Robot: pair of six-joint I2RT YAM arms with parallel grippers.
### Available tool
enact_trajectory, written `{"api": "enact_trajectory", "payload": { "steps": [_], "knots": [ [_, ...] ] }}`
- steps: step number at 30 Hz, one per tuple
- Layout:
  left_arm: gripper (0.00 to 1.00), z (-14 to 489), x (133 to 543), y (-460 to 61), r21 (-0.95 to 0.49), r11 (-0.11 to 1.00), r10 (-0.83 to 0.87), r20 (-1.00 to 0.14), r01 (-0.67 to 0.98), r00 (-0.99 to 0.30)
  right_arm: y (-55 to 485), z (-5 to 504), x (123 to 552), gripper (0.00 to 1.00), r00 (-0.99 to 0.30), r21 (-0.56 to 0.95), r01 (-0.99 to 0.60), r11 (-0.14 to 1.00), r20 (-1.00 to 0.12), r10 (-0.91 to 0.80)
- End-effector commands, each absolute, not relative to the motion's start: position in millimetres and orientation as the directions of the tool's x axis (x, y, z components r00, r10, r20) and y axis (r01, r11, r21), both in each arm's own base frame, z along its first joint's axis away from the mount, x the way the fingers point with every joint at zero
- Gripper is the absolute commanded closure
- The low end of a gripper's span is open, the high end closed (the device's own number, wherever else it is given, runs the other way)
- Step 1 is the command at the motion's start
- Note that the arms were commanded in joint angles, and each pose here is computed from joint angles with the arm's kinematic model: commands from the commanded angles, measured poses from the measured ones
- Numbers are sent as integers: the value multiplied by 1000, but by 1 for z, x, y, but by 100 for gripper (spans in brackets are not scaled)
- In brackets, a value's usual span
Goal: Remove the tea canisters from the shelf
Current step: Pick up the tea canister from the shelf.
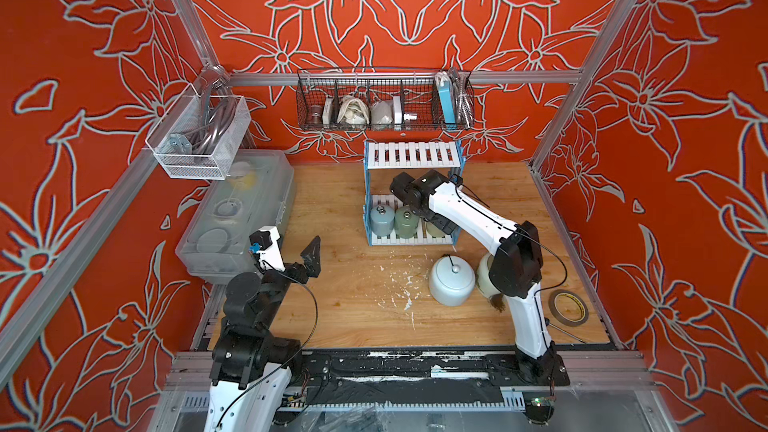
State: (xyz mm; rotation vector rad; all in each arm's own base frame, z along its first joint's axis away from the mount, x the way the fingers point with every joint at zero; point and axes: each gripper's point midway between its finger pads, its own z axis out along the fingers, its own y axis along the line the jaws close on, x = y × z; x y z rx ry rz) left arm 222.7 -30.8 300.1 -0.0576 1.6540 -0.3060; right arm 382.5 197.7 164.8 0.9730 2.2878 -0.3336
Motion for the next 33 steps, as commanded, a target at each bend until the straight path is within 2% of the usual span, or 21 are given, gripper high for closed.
{"api": "enact_trajectory", "payload": {
  "steps": [1,24,33],
  "knots": [
    [1,304,223,-35,-224,959,-211,-973,175,-89,199,139,388,1,-530,2,739,674,-616,583],
    [1,302,224,-33,-222,962,-210,-973,160,-92,189,93,417,1,-537,-41,760,649,-601,592],
    [1,302,224,-31,-222,963,-210,-974,151,-89,192,89,419,22,-529,-8,756,654,-597,604]
  ]
}}
